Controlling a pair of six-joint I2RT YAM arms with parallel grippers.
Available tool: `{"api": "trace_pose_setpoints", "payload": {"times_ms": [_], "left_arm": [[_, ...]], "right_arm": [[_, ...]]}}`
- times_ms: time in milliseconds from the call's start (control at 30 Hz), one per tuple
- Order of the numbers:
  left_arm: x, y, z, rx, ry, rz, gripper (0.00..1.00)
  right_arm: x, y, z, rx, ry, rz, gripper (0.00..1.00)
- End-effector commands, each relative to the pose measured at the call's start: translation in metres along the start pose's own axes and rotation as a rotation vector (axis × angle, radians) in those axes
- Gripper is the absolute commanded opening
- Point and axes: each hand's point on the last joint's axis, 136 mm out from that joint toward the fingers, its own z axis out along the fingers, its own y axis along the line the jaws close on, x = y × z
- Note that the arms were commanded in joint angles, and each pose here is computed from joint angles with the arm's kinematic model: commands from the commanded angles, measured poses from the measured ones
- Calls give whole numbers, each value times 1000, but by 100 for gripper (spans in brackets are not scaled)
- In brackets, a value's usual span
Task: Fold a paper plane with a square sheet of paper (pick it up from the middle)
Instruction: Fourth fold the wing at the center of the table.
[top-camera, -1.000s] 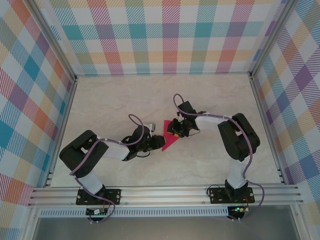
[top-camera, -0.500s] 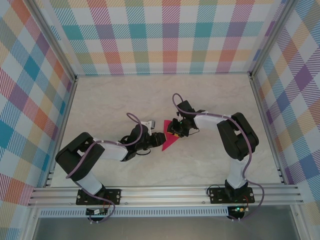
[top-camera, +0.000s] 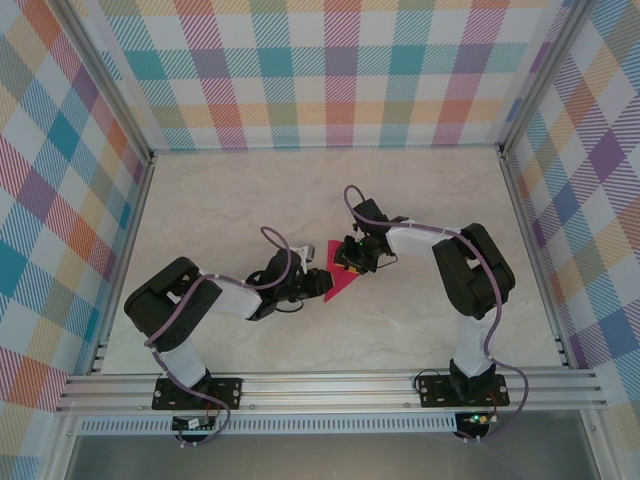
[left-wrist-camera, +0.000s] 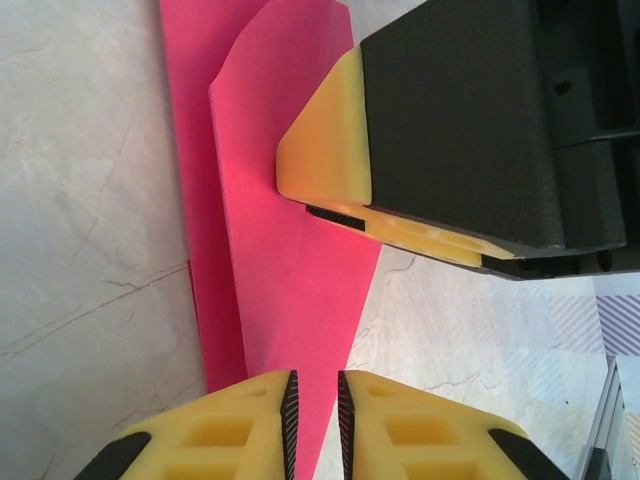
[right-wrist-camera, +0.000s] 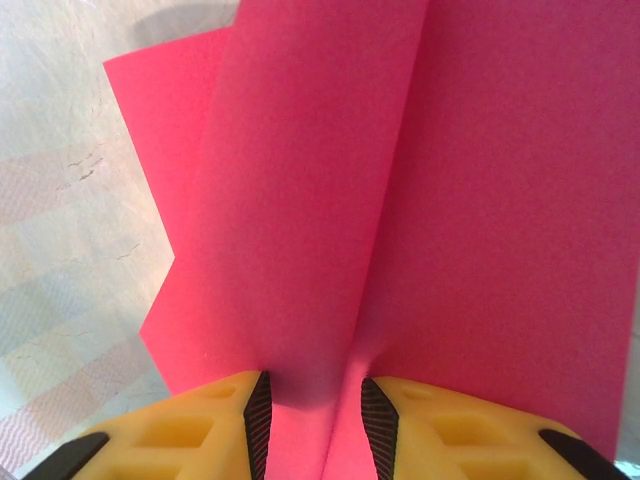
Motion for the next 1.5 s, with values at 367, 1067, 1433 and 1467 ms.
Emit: {"api": "trace_pose_setpoints", "payload": {"times_ms": [367,1067,1433,1467], "left_arm": [[-13,-18,-16,13,-45,38,24],[8,-3,1,-67,66,14,26],[9,8,1,-124,65,8,20],[9,9,1,-127,65,7,19]], "right_arm": [[8,-67,23,241,9,80,35],[10,-80,25,298,17,117,35],[11,-88,25,339,15,138,35],[11,-88,24,343,13,141,35]]}}
